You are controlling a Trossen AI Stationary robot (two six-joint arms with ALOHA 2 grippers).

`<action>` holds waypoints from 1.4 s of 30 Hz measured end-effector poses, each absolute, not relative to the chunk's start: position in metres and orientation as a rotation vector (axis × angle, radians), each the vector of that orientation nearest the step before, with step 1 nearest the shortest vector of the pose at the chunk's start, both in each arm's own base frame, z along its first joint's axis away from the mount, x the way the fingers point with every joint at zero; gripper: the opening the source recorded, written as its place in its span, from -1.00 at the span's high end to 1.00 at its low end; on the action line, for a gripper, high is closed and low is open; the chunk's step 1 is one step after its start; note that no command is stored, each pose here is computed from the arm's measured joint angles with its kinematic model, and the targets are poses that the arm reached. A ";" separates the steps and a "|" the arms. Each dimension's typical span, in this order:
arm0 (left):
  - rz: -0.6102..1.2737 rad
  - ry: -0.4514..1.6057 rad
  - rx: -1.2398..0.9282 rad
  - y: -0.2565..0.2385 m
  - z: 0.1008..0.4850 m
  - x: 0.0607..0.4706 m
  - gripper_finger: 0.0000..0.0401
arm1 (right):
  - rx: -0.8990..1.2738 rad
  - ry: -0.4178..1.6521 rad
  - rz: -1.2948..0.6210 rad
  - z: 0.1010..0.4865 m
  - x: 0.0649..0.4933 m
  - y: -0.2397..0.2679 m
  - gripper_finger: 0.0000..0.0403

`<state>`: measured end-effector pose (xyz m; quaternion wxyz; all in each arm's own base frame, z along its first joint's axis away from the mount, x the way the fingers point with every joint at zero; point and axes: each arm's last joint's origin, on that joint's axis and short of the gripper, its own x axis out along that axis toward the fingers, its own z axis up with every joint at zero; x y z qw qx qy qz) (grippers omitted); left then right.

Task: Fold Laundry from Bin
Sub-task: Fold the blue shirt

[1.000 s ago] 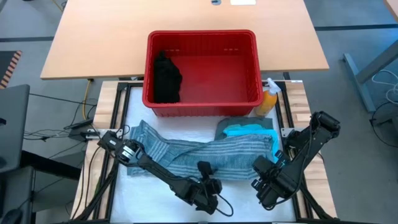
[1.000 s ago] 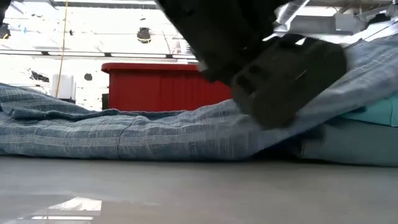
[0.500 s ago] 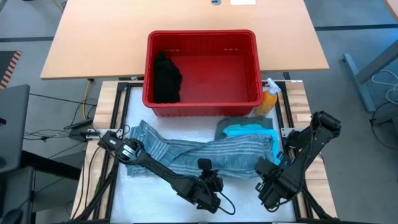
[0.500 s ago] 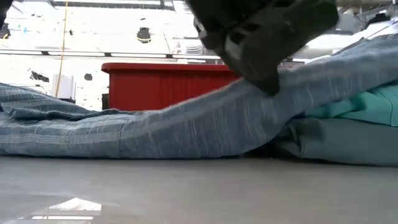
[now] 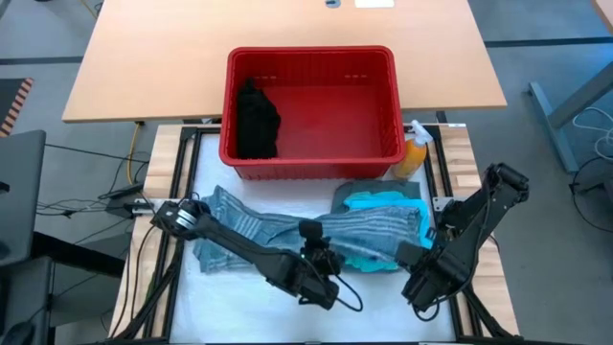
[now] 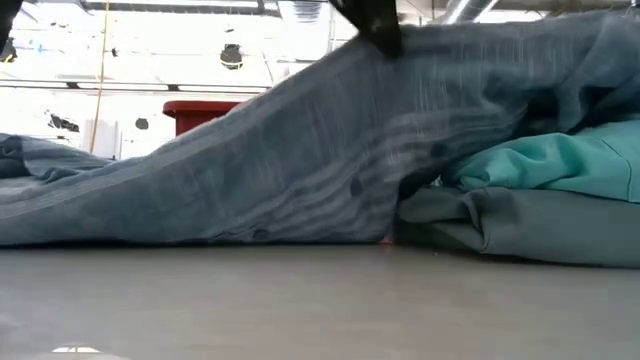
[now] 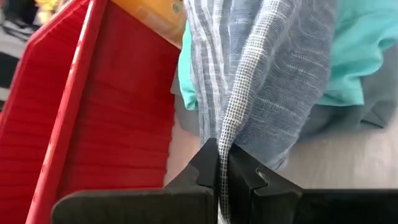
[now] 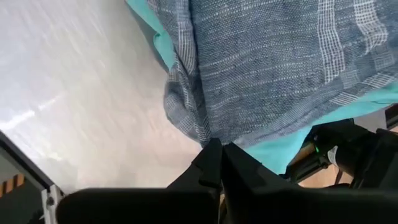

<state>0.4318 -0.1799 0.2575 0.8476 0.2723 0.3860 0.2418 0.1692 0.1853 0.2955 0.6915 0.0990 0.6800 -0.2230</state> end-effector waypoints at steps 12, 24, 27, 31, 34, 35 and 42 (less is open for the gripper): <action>0.396 0.915 0.513 -0.160 0.273 0.427 1.00 | 0.437 1.495 -0.454 0.321 0.152 0.175 0.31; 0.357 0.935 0.558 -0.159 0.272 0.427 1.00 | 0.683 0.730 -0.427 0.322 0.129 0.236 0.22; 0.350 0.938 0.569 -0.160 0.272 0.427 1.00 | 0.628 0.742 -0.514 0.311 0.135 0.235 0.22; 0.329 0.947 0.559 -0.160 0.272 0.427 1.00 | 0.665 0.784 -0.704 0.301 0.128 0.229 0.22; 0.321 0.948 0.512 -0.161 0.271 0.427 1.00 | 0.662 0.782 -0.694 0.304 0.121 0.222 0.19; 0.320 0.947 0.496 -0.161 0.271 0.426 1.00 | 0.666 0.770 -0.692 0.307 0.120 0.215 0.17; 0.350 0.936 0.399 -0.166 0.270 0.424 1.00 | 0.864 0.731 -0.680 0.298 0.103 0.158 -0.10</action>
